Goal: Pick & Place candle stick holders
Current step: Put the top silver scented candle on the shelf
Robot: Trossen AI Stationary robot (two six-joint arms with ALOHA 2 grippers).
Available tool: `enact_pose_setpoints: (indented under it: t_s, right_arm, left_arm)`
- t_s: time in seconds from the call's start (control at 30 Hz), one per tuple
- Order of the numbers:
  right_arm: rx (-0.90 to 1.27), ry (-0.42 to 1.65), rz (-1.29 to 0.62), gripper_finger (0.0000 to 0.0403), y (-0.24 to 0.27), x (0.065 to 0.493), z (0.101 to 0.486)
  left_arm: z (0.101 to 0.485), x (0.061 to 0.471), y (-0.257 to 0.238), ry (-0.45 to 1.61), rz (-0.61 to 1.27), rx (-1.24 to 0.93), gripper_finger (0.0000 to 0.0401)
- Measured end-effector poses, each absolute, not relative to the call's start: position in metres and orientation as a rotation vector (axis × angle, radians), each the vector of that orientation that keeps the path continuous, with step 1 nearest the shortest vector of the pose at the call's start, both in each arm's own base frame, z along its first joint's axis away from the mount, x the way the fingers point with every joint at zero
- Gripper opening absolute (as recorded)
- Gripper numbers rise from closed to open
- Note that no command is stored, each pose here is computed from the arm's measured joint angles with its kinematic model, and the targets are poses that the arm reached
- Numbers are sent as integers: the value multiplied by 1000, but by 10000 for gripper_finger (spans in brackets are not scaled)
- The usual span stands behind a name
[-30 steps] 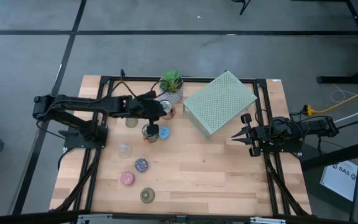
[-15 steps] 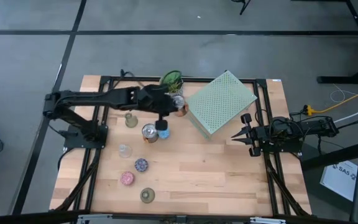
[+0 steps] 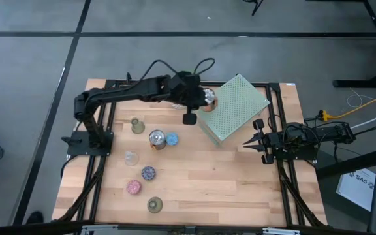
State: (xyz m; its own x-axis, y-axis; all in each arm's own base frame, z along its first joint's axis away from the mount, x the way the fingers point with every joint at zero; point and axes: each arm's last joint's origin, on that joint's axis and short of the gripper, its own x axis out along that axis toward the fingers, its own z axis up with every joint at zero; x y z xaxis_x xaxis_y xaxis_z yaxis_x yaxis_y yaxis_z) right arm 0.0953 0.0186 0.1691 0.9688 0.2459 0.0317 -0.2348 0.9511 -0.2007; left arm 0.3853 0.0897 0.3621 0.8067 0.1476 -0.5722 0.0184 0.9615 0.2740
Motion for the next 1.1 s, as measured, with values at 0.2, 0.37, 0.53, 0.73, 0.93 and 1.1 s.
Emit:
enact_pose_setpoints:
  t_s: [0.2,0.37,0.53,0.73,0.93,1.1]
  right_arm:
    - [-197,-57,244,43,19,95,169]
    - [-197,-57,244,43,19,95,169]
    - [-197,-57,244,43,19,95,169]
    - [-197,-57,244,44,19,95,169]
    - [-197,-57,244,44,19,95,169]
    - [-197,-57,244,44,19,95,169]
  left_arm:
    - [345,406,94,672,35,271,3]
    - [327,416,95,710,-5,248,3]
    - [327,417,98,688,-34,189,3]
    - [324,417,103,690,-31,146,3]
    - [320,422,104,676,-40,146,3]
    - [319,426,107,652,-25,145,5]
